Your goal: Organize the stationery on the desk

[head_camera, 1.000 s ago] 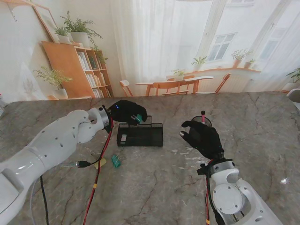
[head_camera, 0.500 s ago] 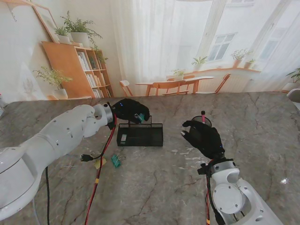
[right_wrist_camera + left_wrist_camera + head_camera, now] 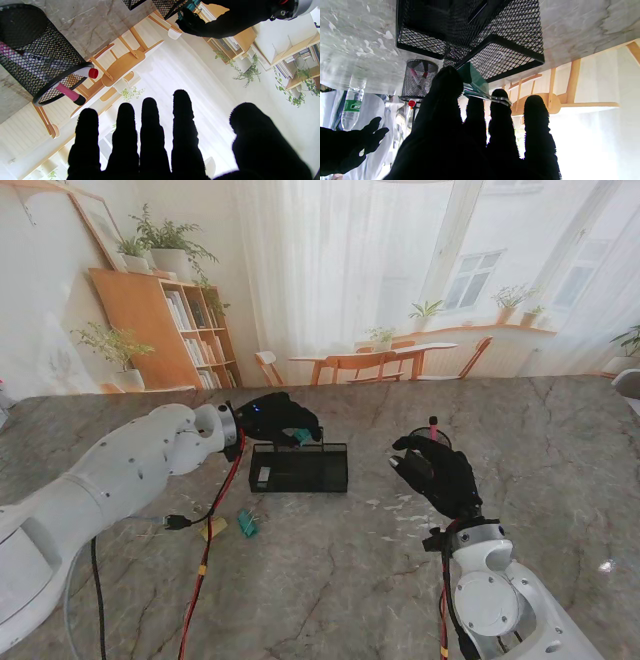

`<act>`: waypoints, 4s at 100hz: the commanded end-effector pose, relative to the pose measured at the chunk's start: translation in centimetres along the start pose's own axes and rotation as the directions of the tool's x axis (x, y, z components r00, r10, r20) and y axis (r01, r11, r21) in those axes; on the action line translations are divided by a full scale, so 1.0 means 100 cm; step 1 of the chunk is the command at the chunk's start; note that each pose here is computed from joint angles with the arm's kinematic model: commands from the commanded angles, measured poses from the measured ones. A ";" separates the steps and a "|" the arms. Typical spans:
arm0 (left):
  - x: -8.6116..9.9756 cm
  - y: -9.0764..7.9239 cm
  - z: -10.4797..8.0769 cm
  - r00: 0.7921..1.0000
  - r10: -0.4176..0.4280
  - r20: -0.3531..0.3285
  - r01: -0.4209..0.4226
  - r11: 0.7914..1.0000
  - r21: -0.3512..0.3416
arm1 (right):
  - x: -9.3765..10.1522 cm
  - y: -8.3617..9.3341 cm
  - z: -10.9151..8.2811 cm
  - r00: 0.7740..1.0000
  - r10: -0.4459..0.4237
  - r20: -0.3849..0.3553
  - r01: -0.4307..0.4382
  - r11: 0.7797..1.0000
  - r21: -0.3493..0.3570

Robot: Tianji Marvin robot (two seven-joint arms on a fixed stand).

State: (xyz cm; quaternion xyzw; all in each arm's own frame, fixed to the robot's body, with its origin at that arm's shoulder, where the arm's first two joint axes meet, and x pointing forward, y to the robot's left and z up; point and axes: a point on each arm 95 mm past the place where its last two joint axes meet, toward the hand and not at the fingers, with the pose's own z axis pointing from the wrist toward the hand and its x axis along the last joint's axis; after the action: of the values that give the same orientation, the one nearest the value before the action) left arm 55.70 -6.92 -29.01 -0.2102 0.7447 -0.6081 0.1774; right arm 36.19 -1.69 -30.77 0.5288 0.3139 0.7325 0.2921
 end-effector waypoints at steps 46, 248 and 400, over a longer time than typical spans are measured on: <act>0.005 -0.006 -0.014 1.000 0.015 0.020 -0.015 0.999 -0.035 | -0.001 -0.002 -0.001 1.000 0.009 0.006 -0.009 1.000 0.009; 0.128 0.101 -0.136 0.972 0.109 0.206 -0.043 0.953 -0.300 | 0.002 -0.015 0.005 0.995 0.104 0.005 -0.104 0.994 0.040; 0.119 0.117 -0.119 0.988 0.024 0.152 0.011 0.974 -0.226 | -0.003 -0.009 0.002 0.996 0.090 0.025 -0.090 0.996 -0.004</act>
State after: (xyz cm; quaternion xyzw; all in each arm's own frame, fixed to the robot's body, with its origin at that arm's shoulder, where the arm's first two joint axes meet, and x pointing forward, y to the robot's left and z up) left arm 39.11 -1.66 -36.46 -0.2628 0.7882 -0.5077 0.2276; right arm 36.61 -1.45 -31.51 0.5486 0.2826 0.7403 0.2666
